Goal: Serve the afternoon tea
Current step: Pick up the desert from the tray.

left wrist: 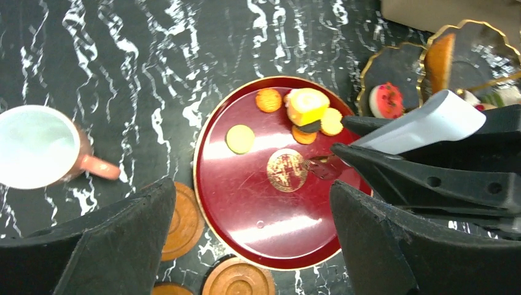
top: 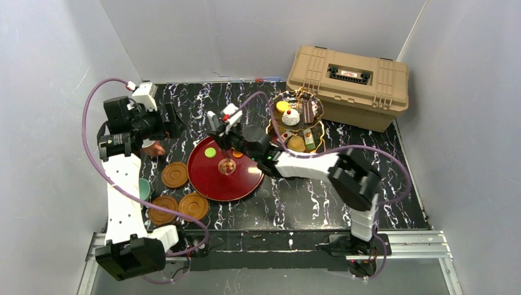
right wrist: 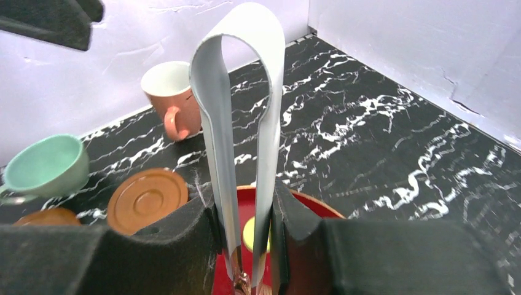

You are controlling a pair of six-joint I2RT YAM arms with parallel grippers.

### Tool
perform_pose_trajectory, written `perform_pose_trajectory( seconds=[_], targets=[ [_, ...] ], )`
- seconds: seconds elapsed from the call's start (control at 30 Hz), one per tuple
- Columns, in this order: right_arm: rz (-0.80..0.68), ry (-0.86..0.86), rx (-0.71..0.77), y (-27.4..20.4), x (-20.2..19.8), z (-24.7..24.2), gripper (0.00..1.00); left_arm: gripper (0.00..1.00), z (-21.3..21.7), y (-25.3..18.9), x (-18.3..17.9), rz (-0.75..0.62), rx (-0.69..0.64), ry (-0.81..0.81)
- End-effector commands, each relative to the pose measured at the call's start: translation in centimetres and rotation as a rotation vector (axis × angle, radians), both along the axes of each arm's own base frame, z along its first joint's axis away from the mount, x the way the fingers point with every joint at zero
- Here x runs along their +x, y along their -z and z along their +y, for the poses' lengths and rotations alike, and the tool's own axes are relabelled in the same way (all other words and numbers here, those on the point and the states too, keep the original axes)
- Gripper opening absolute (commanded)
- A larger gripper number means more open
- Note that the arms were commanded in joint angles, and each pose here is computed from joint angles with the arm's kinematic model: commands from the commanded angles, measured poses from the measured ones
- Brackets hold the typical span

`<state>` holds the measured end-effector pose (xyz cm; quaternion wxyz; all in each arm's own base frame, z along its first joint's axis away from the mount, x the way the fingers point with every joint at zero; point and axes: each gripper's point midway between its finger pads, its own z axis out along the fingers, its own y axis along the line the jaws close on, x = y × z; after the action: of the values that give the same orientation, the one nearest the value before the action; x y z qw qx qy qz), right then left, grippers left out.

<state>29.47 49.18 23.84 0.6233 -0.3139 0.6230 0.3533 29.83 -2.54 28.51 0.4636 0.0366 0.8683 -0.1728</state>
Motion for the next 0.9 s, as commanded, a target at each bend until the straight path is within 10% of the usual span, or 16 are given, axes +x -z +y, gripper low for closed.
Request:
perform_pose_trajectory(
  seconds=[0.0,0.47,0.87],
  targets=[
    [-0.095,-0.022,0.136,-3.6,2.1,4.5,0.24,0.94,1.5,-0.7,-0.5,0.015,-0.001,-0.049],
    [-0.097,-0.011,0.149,-0.1,5.0,9.3,0.59,0.94,1.6,-0.2,-0.5,0.013,0.020,-0.031],
    [-0.109,0.017,0.174,0.4,6.7,8.8,0.59,0.94,1.5,-0.6,-0.5,-0.010,0.026,-0.017]
  ],
)
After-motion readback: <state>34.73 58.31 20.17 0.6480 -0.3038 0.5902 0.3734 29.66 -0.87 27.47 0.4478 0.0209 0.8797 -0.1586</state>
